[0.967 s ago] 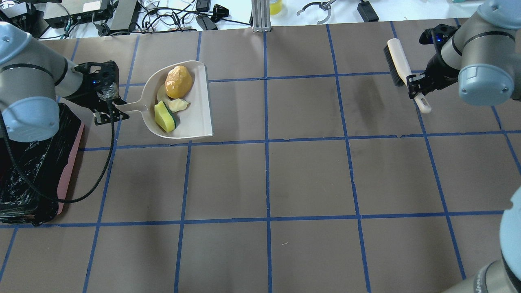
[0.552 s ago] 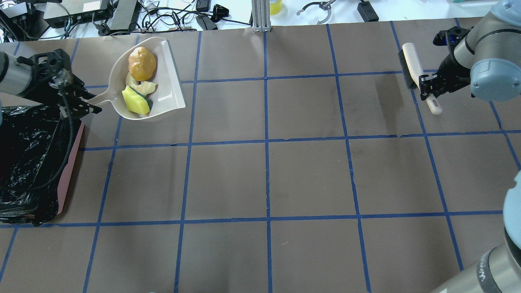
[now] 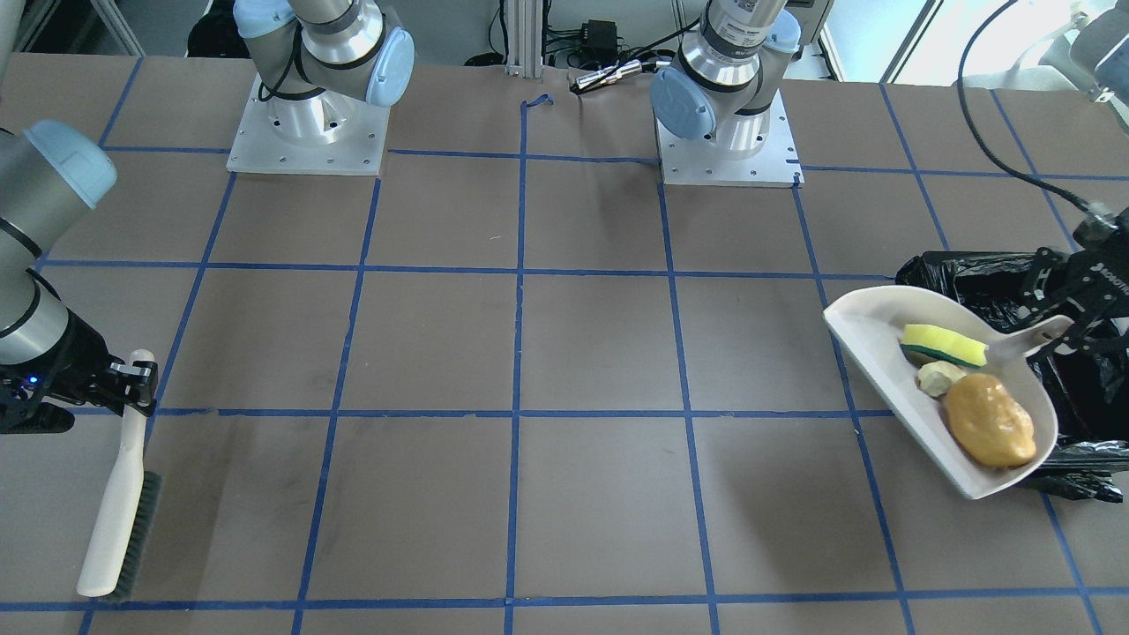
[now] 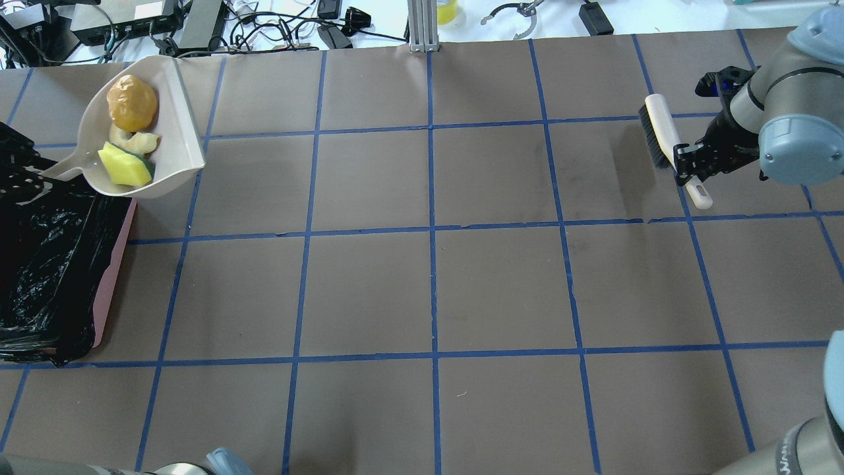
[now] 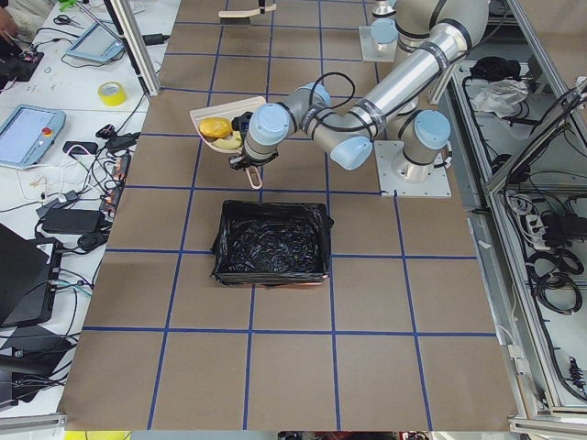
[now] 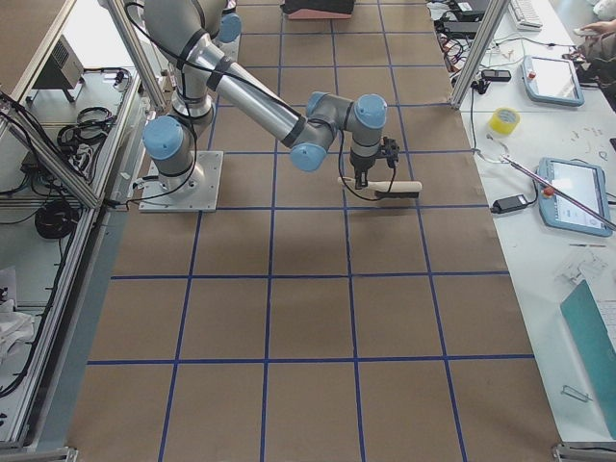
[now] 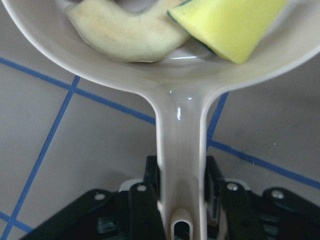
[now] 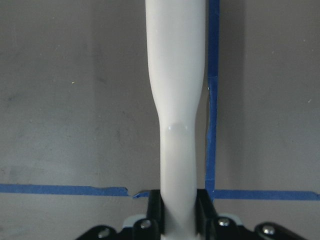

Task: Sweep and dump trash into bin
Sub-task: 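Lift the loaded dustpan with the left gripper over the black trash bag, then tilt the dustpan with the left gripper to dump contents into the bag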

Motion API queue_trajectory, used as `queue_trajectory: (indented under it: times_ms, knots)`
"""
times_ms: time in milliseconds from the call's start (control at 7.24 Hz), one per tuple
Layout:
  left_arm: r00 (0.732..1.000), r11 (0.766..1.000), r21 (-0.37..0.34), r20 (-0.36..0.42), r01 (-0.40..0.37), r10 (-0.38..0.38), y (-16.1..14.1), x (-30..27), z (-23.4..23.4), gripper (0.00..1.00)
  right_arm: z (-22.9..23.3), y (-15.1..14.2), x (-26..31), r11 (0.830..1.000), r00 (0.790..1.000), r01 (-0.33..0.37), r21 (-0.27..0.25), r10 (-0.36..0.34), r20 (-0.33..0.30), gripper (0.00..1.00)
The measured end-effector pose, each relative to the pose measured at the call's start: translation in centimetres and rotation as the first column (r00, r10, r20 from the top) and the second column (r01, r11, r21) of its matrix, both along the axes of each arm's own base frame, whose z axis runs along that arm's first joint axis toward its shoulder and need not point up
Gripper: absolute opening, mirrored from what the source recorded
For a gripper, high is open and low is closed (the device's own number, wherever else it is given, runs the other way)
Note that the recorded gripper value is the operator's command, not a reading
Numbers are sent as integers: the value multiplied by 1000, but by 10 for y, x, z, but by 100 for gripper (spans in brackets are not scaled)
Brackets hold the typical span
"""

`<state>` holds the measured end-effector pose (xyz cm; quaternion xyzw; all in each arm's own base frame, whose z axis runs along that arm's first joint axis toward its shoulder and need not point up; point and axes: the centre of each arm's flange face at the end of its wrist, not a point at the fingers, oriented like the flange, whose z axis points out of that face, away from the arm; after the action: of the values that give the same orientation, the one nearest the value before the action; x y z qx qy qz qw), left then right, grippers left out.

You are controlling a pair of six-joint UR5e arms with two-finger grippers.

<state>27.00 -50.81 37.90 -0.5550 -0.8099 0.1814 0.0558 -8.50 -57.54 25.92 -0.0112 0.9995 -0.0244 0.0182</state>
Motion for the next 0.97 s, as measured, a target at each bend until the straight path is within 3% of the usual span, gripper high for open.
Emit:
queue_trajectory:
  times_ms: [552,829,967]
  knots:
    - [980,998,42,196,36,-44,61,132,25,0,-7,4,3,1000,1000,1,-3,-1,3,0]
    - [933,993,115,350,41,-79,74,176,44,0,-9,5,3,1000,1000,9,8,-9,7,0]
    - [899,987,156,430,23,-88,77,188,50,0,-10,6,3,1000,1000,10,13,-10,9,8]
